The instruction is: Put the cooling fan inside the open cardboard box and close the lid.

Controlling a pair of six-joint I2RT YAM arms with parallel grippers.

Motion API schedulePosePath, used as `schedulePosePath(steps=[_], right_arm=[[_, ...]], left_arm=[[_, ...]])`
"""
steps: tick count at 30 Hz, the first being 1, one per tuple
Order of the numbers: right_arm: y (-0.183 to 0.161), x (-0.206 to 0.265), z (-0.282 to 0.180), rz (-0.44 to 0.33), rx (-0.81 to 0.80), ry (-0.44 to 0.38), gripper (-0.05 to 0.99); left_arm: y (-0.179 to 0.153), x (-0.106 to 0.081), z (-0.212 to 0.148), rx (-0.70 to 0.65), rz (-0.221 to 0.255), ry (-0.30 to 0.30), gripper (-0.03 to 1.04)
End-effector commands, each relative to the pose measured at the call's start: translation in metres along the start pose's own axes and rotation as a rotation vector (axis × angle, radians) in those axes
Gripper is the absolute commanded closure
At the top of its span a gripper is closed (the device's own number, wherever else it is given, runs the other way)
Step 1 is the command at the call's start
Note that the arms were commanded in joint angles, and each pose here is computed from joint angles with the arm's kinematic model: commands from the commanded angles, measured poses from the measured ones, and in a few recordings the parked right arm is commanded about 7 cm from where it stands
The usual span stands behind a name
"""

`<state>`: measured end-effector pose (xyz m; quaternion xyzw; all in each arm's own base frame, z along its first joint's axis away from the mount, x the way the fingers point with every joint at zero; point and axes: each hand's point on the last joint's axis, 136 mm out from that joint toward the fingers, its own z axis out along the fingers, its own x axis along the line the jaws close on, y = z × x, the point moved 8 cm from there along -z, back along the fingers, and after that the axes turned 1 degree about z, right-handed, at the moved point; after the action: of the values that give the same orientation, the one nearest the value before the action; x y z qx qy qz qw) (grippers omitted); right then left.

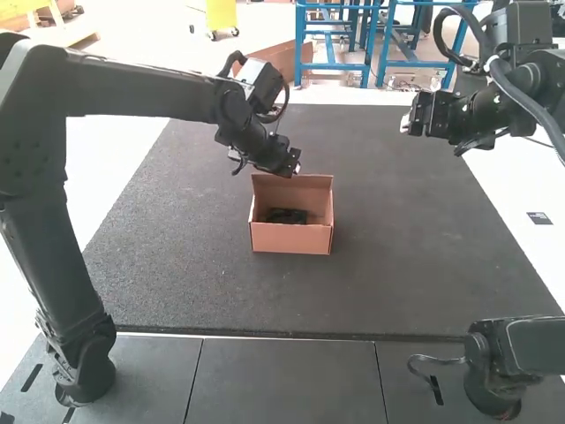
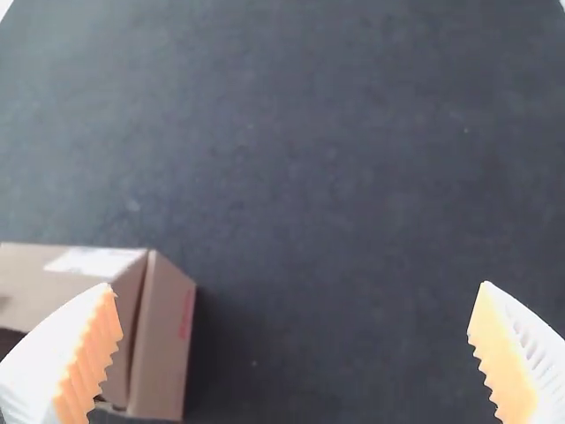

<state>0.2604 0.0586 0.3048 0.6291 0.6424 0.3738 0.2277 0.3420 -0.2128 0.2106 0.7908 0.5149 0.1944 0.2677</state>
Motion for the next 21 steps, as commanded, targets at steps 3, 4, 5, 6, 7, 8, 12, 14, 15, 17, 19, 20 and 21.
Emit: schedulePosePath(steps=[3,4,5,6,7,8,12,14,15,17,19,20,21], right_arm=[[0.008,-0.001,-0.006,0.008,-0.028,0.007,0.03],[0.007,-0.001,-0.005,0.007,-0.024,0.006,0.03],[0.006,-0.001,-0.004,0.007,-0.021,0.006,0.03],[0.004,-0.001,-0.003,0.006,-0.014,0.007,0.03],[0.002,-0.001,-0.002,0.005,-0.009,0.009,0.03],[0.002,0.0,-0.002,0.004,-0.006,0.009,0.03],[0.003,0.001,0.001,0.002,0.002,0.01,0.03],[0.003,0.001,0.001,0.004,0.01,0.01,0.03],[0.003,0.001,0.001,0.004,0.011,0.01,0.03],[0.001,0.0,0.003,0.004,0.019,0.008,0.03],[0.0,0.0,0.005,0.005,0.028,0.006,0.03],[0.0,0.0,0.007,0.005,0.034,0.005,0.03],[0.0,0.0,0.009,0.01,0.039,0.004,0.03]], left_arm=[[-0.025,-0.005,0.01,0.054,0.024,-0.008,0.04],[-0.029,-0.006,0.012,0.064,0.033,-0.005,0.04],[-0.032,-0.008,0.012,0.071,0.04,-0.006,0.04],[-0.034,-0.01,0.012,0.073,0.049,-0.006,0.04],[-0.035,-0.012,0.01,0.073,0.063,-0.002,0.04],[-0.035,-0.013,0.009,0.073,0.078,0.0,0.04],[-0.039,-0.017,0.006,0.077,0.104,0.004,0.04],[-0.041,-0.018,0.006,0.082,0.117,0.003,0.04],[-0.041,-0.02,0.004,0.085,0.124,0.001,0.04],[-0.041,-0.023,0.001,0.083,0.143,-0.006,0.04],[-0.041,-0.026,-0.002,0.076,0.154,-0.012,0.04],[-0.043,-0.025,-0.001,0.084,0.156,-0.011,0.04],[-0.045,-0.025,-0.001,0.087,0.156,-0.011,0.04]])
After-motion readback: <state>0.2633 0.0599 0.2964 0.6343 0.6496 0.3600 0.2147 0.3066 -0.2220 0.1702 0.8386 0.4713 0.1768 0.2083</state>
